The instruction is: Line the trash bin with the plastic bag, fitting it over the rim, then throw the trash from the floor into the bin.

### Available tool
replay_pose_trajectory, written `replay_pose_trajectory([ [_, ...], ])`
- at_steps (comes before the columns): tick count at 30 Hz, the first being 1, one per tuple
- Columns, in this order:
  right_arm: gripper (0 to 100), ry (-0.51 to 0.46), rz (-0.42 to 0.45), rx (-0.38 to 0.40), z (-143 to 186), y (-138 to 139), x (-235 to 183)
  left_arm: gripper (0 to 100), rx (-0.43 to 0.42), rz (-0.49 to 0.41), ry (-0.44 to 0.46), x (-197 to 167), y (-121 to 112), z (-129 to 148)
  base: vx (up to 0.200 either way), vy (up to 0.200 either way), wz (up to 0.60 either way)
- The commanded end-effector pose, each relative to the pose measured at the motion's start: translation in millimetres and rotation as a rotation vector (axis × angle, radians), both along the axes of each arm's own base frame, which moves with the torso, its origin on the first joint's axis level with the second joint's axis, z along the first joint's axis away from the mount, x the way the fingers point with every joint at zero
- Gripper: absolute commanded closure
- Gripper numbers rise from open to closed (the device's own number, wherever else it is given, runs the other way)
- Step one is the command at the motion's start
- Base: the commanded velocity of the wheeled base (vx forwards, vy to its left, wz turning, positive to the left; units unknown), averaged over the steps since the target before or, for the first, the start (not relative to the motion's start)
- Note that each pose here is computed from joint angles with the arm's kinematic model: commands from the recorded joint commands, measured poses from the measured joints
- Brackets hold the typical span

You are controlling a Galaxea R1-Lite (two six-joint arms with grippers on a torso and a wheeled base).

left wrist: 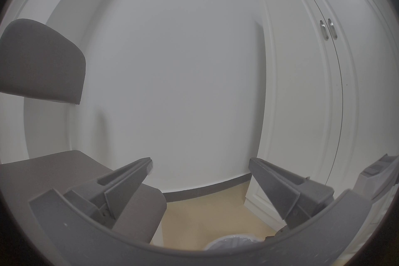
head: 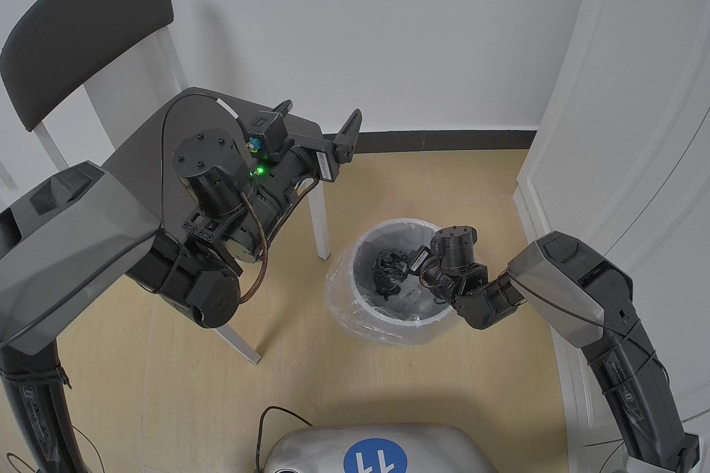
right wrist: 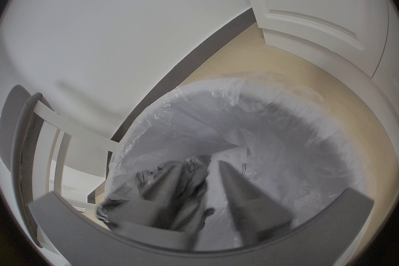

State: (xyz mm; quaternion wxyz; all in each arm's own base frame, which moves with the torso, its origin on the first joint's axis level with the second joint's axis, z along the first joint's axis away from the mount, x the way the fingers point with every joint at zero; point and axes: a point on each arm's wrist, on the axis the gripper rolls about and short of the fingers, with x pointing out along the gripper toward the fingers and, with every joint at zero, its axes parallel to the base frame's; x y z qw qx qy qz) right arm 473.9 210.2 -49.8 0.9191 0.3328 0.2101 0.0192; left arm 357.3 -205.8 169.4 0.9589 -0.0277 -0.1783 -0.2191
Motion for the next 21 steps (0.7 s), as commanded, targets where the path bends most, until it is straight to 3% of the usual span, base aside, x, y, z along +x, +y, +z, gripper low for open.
replay_pose_trajectory([
  [1, 0, -0.003, 0.001, 0.002, 1.2, 0.5, -0.1, 0, 0.0, 0.0, 0.001, 0.3, -0.2, -0.5, 0.0, 0.0, 0.0],
  [21, 0, -0.055, -0.008, 0.017, 44.4, 3.3, -7.8, 0, -0.001, -0.003, -0.001, -0.2, -1.3, -0.2, 0.0, 0.0, 0.0],
])
